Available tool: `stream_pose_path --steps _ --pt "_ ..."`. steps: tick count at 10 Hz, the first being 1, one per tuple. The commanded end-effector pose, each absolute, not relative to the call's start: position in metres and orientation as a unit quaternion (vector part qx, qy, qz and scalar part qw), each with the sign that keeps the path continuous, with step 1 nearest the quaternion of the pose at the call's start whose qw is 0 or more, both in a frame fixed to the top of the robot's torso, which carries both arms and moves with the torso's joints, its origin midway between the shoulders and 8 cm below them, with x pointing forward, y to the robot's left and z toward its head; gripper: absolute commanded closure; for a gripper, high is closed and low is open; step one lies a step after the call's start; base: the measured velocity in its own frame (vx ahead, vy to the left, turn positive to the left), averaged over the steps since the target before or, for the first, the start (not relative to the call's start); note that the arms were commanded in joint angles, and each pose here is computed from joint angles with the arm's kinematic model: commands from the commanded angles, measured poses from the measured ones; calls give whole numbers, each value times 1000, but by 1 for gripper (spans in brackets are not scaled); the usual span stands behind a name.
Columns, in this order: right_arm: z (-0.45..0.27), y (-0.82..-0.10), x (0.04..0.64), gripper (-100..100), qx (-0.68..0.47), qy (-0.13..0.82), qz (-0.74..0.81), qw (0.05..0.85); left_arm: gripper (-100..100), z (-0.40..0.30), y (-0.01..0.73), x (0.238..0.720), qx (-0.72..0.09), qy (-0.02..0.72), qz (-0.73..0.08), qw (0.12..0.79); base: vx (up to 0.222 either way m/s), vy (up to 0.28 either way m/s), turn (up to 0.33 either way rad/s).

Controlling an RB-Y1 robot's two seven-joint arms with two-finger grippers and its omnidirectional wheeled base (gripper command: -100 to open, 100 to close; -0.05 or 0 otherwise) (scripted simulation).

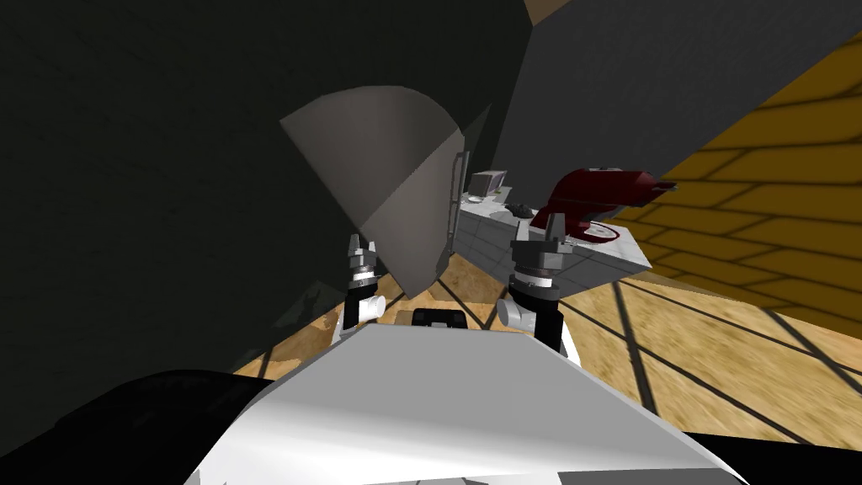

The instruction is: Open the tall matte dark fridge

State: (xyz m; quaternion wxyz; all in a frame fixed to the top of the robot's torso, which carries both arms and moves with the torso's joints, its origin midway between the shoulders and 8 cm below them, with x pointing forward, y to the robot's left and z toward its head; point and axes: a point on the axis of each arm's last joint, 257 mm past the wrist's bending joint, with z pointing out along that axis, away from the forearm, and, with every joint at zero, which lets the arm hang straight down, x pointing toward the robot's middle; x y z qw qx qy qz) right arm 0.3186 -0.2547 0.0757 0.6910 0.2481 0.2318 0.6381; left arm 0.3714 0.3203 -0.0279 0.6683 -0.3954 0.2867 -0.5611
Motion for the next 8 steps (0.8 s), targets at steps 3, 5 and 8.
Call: stream_pose_path --steps 3,5,8 --pt "76 -255 319 0 248 232 638 691 0 -28 320 371 -395 287 -561 668 0 0 0" --pt "76 -255 319 0 248 232 638 691 -100 -27 314 379 -384 304 -565 664 6 1 -29" --pt "76 -255 319 0 248 232 638 691 -100 -30 299 407 -368 343 -575 646 24 18 -122"
